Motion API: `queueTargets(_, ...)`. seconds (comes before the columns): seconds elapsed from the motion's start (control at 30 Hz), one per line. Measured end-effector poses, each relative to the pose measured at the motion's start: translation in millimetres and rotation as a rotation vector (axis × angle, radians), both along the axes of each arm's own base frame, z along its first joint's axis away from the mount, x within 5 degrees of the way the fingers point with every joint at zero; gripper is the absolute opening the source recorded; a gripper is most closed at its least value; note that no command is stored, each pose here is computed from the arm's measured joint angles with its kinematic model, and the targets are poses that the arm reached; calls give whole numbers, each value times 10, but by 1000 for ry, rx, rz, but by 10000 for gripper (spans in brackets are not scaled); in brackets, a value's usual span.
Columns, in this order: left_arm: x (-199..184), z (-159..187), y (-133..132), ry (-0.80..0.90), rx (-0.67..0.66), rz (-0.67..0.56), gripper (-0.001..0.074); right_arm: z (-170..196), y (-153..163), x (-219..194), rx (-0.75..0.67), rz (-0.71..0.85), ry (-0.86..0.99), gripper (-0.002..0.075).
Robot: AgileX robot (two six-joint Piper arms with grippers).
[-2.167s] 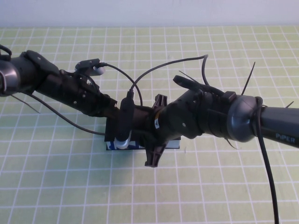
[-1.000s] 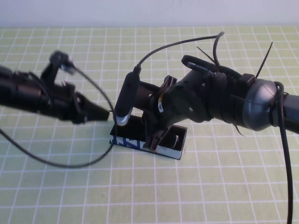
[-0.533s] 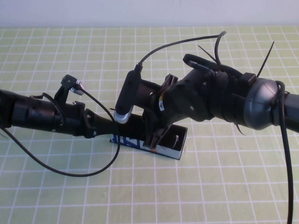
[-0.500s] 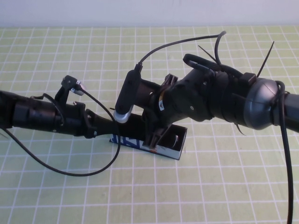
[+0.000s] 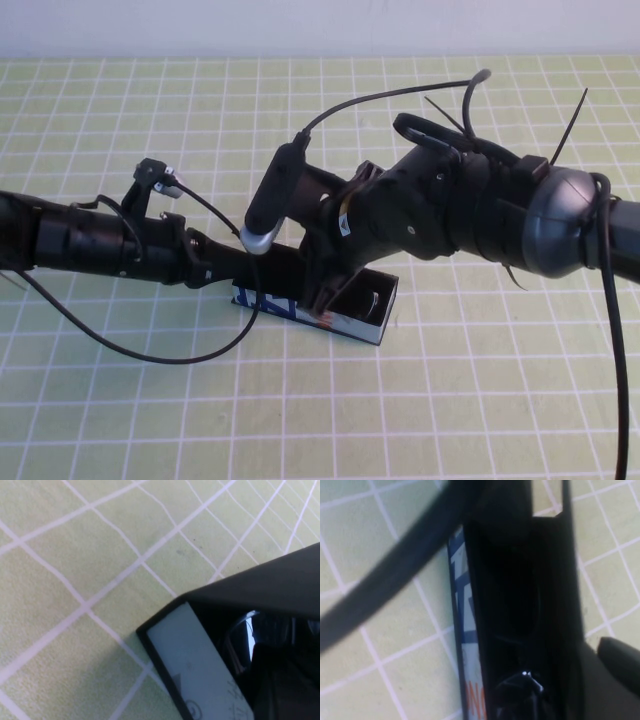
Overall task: Take glasses out of glasses case
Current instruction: Pick up the glasses from the glasses case
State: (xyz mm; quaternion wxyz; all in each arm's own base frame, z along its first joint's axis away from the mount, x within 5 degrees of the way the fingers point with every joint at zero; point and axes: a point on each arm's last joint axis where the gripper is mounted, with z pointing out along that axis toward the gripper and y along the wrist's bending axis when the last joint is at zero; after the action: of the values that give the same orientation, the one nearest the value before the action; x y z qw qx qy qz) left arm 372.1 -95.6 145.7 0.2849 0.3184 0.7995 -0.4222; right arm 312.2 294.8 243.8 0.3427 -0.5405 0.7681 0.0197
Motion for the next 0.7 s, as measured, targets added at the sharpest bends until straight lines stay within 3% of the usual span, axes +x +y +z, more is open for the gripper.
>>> queueTargets(0.17, -8, -1, 0, 6, 4, -11, -4, 159, -28, -41, 94, -98, 40, 171)
queueTargets(0.27, -9, -1, 0, 13, 4, -8, -4, 373, -57, -135, 183, -158, 119, 202)
queueTargets(0.33, -9, -1, 0, 15, 3, -7, -4, 460, -67, -216, 229, -185, 201, 176)
queueTargets(0.5, -10, -3, 1, 17, 5, -7, -4, 421, -47, -391, 250, -227, 448, 22)
queueTargets(0.7, -10, -3, 1, 20, 4, -6, -4, 58, 44, -332, 188, -272, 553, -12)
